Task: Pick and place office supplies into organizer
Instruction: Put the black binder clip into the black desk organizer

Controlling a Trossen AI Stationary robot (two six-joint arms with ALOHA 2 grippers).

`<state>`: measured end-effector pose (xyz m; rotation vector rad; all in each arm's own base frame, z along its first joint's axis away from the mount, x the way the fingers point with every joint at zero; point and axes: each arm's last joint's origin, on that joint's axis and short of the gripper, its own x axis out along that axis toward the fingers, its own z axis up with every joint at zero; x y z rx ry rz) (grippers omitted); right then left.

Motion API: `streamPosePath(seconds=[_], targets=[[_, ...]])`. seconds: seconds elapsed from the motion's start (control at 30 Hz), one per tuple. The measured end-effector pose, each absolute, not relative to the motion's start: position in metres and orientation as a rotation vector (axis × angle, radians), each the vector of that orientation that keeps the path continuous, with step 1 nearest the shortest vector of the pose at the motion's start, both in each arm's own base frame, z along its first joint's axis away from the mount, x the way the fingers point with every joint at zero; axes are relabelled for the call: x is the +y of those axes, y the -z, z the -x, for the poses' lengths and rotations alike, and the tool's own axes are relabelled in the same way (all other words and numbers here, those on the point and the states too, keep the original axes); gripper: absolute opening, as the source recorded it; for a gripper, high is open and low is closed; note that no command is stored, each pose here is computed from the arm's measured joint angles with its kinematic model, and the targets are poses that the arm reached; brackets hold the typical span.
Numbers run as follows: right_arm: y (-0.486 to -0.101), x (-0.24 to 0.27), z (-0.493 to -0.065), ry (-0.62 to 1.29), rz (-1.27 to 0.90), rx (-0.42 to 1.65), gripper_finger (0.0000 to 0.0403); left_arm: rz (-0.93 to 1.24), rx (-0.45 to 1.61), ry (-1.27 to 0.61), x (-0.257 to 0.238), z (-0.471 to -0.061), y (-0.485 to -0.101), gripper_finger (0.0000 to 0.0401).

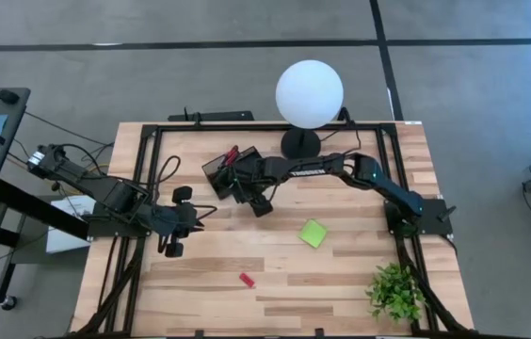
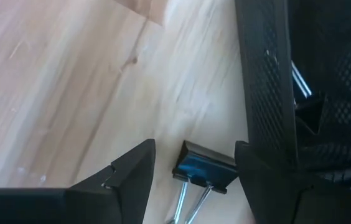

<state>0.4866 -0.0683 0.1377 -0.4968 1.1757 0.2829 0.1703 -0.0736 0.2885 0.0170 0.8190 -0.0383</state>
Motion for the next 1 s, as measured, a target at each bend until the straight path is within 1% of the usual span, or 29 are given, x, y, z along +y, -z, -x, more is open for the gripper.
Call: streamPosePath(seconds=[0.2,0.4,0.57,0.67,0.87,0.93,1.0], targets=[[-0.137,-0.071,-0.484,-0.291,0.458,1.191,0.0219,-0.017,0.819,0.038,-0.074,-0.170,-0.289,0.0038],[-0.135,-0.066,-0.476,-0.350,0.253,1.246,0.0219,-0.017,0.819,0.038,-0.074,-0.170,-0.289,0.0038],[-0.135,-0.053,-0.471,-0.343,0.186,1.318,0.0219,-0.017,0.819,0.038,-0.074,-0.170,-0.289,0.0038],[-0.135,-0.047,-0.471,-0.325,0.208,1.335,0.0219,-0.017,0.819,0.038,-0.074,-0.170,-0.289,0.0038],[-0.138,-0.030,-0.473,-0.197,0.388,1.367,0.0219,-0.017,0.819,0.038,-0.074,-0.170,-0.289,0.0038],[-0.140,-0.027,-0.473,-0.146,0.388,1.374,0.0219,-0.017,0.819,0.038,-0.074,-0.170,-0.289,0.0038],[-0.143,-0.026,-0.471,-0.094,0.340,1.374,0.0219,-0.017,0.819,0.038,-0.074,-0.170,-0.289,0.0038]])
